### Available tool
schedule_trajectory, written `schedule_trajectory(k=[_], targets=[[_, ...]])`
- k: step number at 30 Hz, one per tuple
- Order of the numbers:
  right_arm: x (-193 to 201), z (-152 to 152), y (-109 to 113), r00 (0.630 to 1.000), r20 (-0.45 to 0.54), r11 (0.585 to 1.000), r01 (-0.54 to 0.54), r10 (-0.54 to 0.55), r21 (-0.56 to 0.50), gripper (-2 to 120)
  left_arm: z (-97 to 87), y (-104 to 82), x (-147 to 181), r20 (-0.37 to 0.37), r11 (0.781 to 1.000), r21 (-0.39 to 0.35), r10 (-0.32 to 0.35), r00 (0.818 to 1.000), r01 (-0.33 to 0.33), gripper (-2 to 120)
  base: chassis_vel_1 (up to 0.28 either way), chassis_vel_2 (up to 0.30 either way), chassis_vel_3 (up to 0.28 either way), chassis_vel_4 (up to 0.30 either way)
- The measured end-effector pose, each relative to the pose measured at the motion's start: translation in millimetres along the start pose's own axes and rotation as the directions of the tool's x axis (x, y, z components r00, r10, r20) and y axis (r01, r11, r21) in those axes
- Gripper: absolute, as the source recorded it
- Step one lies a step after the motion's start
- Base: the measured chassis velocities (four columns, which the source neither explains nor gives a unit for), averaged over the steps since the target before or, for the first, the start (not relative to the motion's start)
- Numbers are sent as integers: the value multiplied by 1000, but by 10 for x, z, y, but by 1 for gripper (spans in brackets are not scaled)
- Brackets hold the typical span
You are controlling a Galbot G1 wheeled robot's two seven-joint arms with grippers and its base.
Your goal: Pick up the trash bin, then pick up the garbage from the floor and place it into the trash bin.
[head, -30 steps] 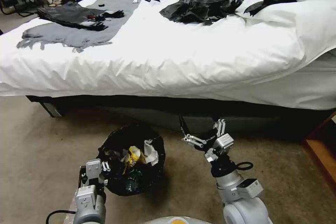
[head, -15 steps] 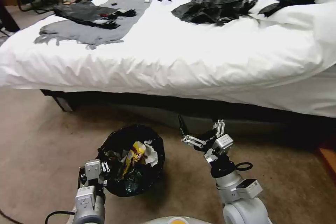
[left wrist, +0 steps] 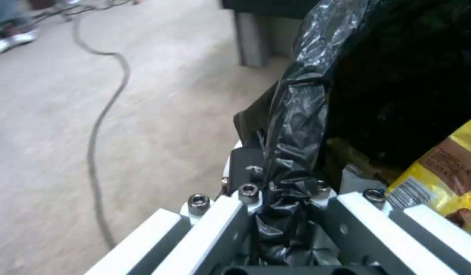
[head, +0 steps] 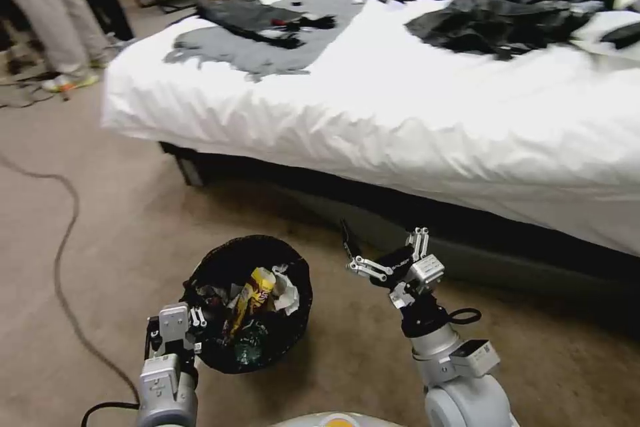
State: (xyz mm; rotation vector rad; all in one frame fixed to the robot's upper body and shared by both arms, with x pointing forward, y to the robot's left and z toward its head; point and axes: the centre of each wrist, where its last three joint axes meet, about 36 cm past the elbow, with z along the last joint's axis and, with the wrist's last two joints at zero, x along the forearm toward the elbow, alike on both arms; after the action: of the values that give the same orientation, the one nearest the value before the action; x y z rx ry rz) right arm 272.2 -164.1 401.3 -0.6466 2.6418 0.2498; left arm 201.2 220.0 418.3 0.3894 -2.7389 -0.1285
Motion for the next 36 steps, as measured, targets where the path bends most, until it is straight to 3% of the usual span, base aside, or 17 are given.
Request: schedule_trajectory(k=[36], targets=[[-19,-11,9,1000,1,1000,2,-2,-1,100,-100,30,46,19,1000,16,-2,1000,2,0,124,123,127,126]])
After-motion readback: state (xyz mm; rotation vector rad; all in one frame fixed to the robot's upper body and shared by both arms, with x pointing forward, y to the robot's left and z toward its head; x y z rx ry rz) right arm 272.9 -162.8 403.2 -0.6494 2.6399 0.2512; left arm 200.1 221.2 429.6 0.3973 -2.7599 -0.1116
